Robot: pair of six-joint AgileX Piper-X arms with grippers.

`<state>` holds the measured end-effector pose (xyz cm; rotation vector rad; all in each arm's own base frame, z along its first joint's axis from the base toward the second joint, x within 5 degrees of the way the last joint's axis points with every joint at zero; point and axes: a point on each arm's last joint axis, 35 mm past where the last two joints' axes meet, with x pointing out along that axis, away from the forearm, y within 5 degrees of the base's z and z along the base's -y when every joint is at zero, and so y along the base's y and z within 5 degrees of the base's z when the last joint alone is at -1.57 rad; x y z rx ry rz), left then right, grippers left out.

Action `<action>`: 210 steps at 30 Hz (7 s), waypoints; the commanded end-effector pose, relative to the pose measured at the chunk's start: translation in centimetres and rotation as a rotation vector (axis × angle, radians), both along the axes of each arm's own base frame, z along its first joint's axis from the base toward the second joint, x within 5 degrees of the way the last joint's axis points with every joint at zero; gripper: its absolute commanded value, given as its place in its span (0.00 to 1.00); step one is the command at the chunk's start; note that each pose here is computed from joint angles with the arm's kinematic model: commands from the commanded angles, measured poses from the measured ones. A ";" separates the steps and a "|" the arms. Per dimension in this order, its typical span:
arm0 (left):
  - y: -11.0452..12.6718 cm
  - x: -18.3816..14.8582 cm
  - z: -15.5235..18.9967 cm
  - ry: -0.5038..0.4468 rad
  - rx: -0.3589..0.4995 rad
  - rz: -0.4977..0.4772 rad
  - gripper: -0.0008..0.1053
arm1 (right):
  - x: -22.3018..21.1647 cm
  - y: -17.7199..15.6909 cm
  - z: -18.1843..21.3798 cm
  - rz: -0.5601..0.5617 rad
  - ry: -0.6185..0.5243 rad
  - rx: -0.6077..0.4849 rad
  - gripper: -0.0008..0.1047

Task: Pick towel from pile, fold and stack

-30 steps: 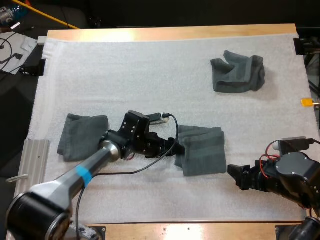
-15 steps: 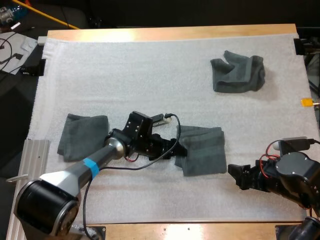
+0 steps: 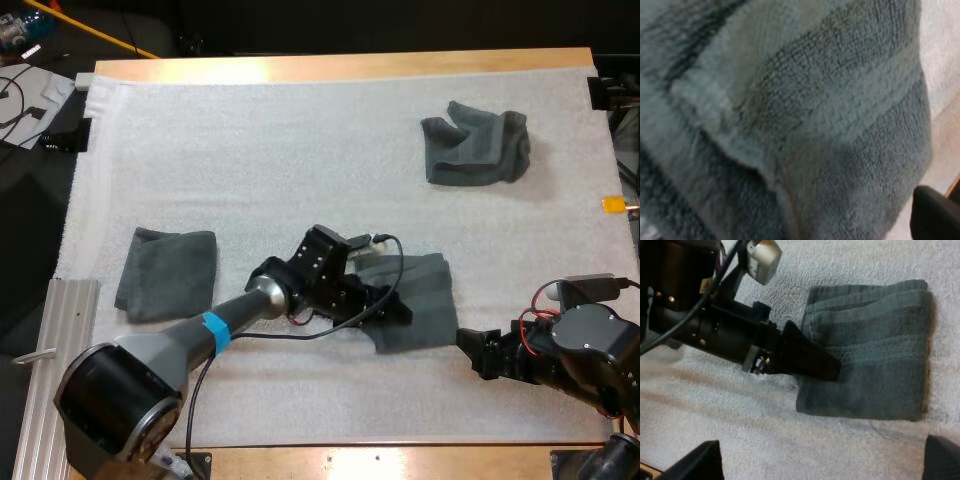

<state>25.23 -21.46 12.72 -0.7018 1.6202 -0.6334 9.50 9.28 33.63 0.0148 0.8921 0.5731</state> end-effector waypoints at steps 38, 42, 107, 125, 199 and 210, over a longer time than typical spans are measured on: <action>8.6 0.9 9.7 -0.320 0.267 -0.161 0.01 | -0.1 0.0 0.3 0.004 -0.014 0.000 0.73; 11.3 1.2 11.5 -0.336 0.455 -0.199 0.01 | -0.1 -0.1 0.3 0.005 -0.016 0.000 0.73; 25.8 1.7 12.5 -0.145 1.073 0.128 0.59 | -0.1 0.2 0.2 0.026 0.010 0.026 0.73; 24.7 0.5 7.2 -0.125 0.808 0.174 0.59 | -0.1 0.2 0.3 0.038 0.014 0.037 0.74; 23.5 -1.6 22.5 -0.604 0.624 0.378 0.58 | 0.9 0.6 0.5 0.024 -0.115 -0.045 0.73; 22.9 -5.7 25.1 -0.664 0.590 0.397 0.58 | 4.1 1.9 -0.5 0.013 -0.214 -0.194 0.74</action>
